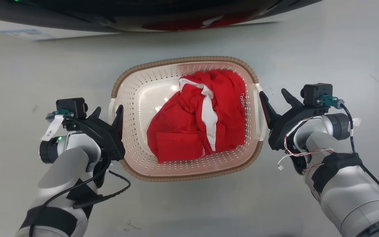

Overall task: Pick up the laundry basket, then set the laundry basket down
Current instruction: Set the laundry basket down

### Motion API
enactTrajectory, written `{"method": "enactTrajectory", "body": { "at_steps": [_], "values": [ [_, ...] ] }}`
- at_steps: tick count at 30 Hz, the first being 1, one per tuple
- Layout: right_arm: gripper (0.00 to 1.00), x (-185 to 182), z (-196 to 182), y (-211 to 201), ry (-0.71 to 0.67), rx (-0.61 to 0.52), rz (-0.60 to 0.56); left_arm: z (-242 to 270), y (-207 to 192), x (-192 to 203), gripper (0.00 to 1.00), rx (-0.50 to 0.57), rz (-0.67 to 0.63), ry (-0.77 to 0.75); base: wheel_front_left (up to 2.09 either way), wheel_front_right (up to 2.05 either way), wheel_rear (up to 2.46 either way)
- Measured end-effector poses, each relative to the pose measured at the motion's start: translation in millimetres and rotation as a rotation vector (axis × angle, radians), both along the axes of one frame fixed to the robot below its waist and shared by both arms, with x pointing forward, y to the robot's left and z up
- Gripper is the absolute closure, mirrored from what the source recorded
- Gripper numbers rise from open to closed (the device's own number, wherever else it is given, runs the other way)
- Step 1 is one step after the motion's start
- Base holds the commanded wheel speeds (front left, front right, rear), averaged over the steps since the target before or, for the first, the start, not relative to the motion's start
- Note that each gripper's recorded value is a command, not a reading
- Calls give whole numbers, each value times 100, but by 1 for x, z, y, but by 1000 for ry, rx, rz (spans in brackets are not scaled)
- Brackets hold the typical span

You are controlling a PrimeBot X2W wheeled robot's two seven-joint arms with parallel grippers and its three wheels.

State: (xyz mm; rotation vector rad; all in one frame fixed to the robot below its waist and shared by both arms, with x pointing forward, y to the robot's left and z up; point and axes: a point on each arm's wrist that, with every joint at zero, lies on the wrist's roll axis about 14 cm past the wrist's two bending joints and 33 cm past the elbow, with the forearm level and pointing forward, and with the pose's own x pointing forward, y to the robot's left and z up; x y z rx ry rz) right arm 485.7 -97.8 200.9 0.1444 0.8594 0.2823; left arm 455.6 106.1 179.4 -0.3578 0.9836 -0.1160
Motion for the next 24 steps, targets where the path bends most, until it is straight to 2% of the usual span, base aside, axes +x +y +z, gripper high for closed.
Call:
{"method": "enactTrajectory", "body": {
  "at_steps": [19,24],
  "values": [
    [0,-37,65,-17,-111,15,-74,75,9,-15,0,20,1,-211,0,0,0],
    [0,-41,96,-19,-185,32,-100,99,17,-24,0,21,25,-264,0,0,0]
  ]
}}
